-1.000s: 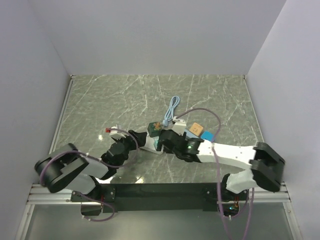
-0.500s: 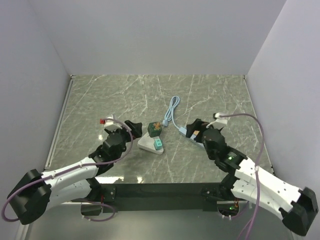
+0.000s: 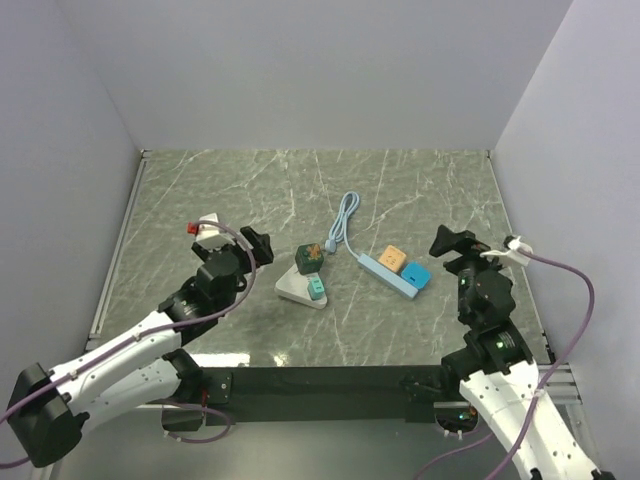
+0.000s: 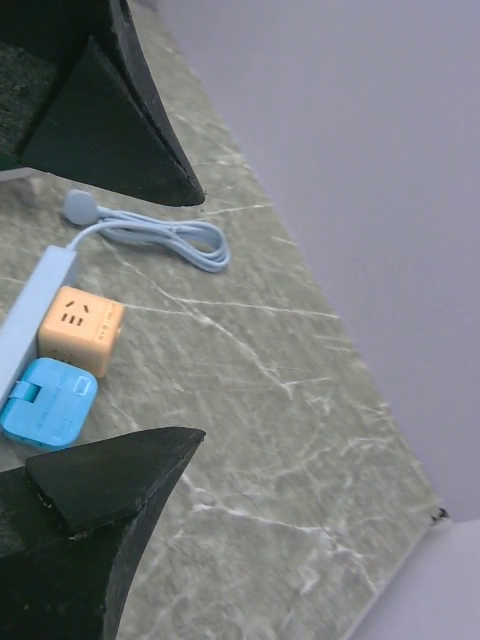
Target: Insert the plug
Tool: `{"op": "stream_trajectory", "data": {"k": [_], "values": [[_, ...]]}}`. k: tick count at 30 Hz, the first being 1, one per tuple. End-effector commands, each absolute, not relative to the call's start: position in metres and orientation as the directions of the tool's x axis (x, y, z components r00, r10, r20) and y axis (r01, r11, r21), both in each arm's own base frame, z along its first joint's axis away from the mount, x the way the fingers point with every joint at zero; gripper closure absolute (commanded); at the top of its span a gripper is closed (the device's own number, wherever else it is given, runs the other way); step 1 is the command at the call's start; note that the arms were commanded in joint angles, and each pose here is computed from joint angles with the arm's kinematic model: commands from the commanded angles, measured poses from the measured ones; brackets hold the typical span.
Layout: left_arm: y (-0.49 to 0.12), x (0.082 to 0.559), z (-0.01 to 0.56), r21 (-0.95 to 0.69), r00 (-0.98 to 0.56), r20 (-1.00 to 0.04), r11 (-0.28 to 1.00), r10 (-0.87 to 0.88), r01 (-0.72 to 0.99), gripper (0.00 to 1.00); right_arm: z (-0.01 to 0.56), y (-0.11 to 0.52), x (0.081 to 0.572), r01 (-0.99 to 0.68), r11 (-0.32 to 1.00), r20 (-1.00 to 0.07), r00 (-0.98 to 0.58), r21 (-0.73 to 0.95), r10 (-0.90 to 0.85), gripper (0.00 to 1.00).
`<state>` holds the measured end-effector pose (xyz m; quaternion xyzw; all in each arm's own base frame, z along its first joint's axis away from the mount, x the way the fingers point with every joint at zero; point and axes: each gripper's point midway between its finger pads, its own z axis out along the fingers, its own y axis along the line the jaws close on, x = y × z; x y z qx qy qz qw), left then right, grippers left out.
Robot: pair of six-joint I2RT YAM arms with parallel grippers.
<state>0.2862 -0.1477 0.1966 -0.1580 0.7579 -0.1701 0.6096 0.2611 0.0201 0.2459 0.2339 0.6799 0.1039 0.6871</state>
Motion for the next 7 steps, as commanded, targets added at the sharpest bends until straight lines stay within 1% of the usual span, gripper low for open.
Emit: {"op": "stream_trajectory", "data": {"k": [1,7], "values": [[-0.131,0.284,0.223,-0.444,-0.143,-0.883,0.894,-0.448,-0.062,0.0,0.255,0.011,0.253,0.183,0.872,-0.891,0.084,0.454,0.446,0.03],[-0.13,0.282,0.237,-0.453,-0.13,-0.881,0.89,-0.455,-0.047,0.0,0.26,0.008,0.247,0.185,0.863,-0.883,0.087,0.47,0.461,0.03]]}}
